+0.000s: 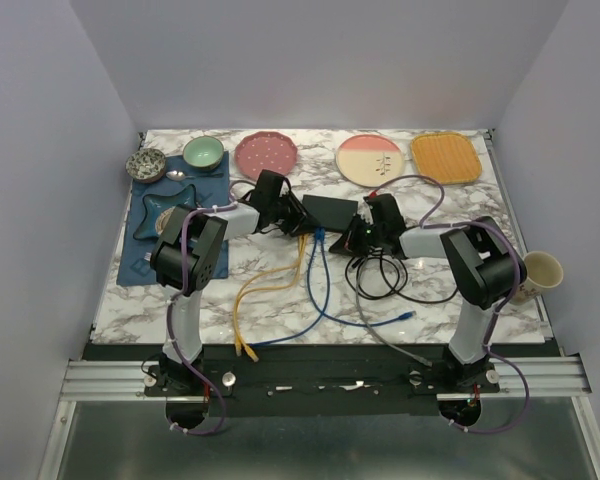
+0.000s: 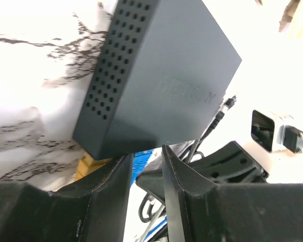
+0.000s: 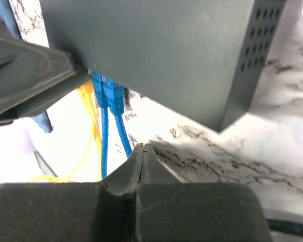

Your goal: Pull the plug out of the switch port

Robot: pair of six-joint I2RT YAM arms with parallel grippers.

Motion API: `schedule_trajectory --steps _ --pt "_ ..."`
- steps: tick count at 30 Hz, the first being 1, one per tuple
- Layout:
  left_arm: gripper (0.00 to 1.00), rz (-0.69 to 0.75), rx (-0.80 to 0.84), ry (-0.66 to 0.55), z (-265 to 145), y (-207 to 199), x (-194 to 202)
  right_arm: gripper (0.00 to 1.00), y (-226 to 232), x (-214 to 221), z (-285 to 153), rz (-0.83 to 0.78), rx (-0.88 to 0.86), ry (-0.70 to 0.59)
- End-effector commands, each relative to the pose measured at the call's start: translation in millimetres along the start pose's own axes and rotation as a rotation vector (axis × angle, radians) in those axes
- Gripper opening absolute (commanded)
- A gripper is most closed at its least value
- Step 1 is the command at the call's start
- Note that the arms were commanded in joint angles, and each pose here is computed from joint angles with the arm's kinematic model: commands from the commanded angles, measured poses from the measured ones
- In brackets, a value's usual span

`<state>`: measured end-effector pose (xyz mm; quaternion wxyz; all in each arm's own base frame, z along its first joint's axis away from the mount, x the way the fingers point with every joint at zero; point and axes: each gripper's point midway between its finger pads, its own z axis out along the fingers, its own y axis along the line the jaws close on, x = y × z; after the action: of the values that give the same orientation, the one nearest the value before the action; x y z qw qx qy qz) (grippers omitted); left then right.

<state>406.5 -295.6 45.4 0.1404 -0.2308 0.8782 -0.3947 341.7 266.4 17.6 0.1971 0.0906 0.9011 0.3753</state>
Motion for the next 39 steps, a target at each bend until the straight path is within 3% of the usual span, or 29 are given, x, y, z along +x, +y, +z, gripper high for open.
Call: schedule_trajectory --steps 1,2,5,6,8,12,17,18,24,29,39 --pt "0.42 -0.018 -0.056 -0.054 4.4 20.9 -12.0 0.08 -29.7 23.4 -6.5 0.028 0.122 0.048" --pt "0.42 -0.021 -0.046 -0.053 2.1 21.3 -10.3 0.22 -25.1 20.2 -7.8 0.048 0.114 0.034" --pt "0.42 0.004 0.047 -0.099 -16.1 -6.2 -23.9 0.39 -12.6 14.1 -7.9 0.108 0.065 0.01" --pt "0.42 0.007 0.074 -0.124 -23.6 -13.8 -33.9 0.4 -6.5 11.1 -8.2 0.111 0.043 -0.003" --pt "0.42 0.032 0.137 -0.167 -38.8 -38.2 -49.2 0.41 -5.1 7.8 -12.3 0.127 0.045 -0.031" --pt "0.42 0.066 0.158 -0.266 -61.1 -57.0 -80.7 0.36 -13.0 -30.8 -50.2 0.091 0.149 -0.244" --pt "0.43 0.049 -0.001 -0.338 -66.7 -23.3 -98.9 0.25 -30.8 -80.0 -79.4 0.08 0.249 -0.369" --pt "0.43 0.041 -0.014 -0.334 -65.3 -17.6 -96.8 0.24 -17.6 -98.4 -82.4 0.058 0.24 -0.398" --pt "0.44 0.028 -0.057 -0.32 -62.6 8.2 -84.7 0.21 -15.7 -138.1 -52.3 -0.019 0.314 -0.357" --pt "0.46 0.025 -0.063 -0.265 -58.9 29.2 -66.4 0.21 15.4 -157.7 -37.4 -0.07 0.22 -0.324" --pt "0.47 0.016 0.207 -0.138 -38.7 22.2 -29.0 0.22 55.0 -120.7 11.4 -0.096 -0.018 -0.084"
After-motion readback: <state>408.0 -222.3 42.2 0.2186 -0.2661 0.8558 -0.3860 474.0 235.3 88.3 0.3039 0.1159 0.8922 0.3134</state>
